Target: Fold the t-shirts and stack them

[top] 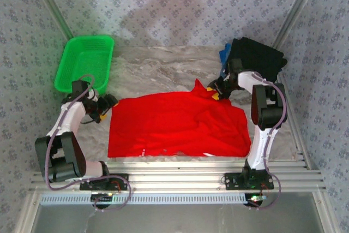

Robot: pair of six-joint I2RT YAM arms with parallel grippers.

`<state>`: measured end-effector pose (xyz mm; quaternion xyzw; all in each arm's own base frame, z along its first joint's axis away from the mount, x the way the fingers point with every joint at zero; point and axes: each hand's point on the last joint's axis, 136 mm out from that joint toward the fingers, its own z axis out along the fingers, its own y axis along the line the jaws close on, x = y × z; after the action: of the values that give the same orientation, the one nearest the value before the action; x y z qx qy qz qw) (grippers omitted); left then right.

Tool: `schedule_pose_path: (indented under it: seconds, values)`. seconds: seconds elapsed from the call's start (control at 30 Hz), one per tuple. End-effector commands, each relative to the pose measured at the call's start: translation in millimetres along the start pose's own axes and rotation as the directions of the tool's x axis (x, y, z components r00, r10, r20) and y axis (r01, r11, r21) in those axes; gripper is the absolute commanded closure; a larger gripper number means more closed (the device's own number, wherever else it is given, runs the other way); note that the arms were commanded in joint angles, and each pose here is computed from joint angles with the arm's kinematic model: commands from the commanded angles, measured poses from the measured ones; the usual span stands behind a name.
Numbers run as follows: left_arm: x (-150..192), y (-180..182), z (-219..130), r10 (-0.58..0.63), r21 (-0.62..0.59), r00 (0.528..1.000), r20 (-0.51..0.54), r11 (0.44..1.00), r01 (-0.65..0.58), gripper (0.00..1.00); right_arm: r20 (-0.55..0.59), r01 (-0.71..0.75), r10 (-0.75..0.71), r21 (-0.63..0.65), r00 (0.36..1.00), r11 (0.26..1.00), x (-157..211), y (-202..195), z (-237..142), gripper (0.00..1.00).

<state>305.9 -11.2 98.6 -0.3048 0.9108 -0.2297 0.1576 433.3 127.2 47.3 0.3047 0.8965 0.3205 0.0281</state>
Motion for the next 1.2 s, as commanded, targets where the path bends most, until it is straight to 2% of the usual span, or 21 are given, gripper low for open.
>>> schedule_pose_path:
  seconds: [0.0, 0.37, 0.63, 1.17]
  values:
    - [4.9, -1.5, -4.2, 0.021, 0.008, 1.0, 0.001, 1.0, -0.021, 0.19, -0.001, -0.023, 0.023, -0.031, 1.0, 0.999, -5.8, 8.7, -2.6, 0.55]
    - [9.2, 1.4, -5.0, 0.022, 0.006, 1.0, 0.002, 1.0, -0.022, 0.19, -0.048, -0.04, 0.037, -0.054, 0.998, 0.998, 23.7, 13.1, -17.2, 0.54]
    - [9.7, 0.0, -5.9, 0.024, 0.013, 1.0, 0.004, 1.0, -0.024, 0.19, -0.028, -0.045, 0.043, -0.077, 0.999, 0.996, 13.3, 20.3, -18.7, 0.54]
    - [14.8, 6.3, -8.6, 0.027, -0.006, 1.0, 0.003, 1.0, -0.027, 0.19, -0.028, -0.094, 0.093, -0.034, 0.995, 0.995, -10.3, 4.9, 9.5, 0.54]
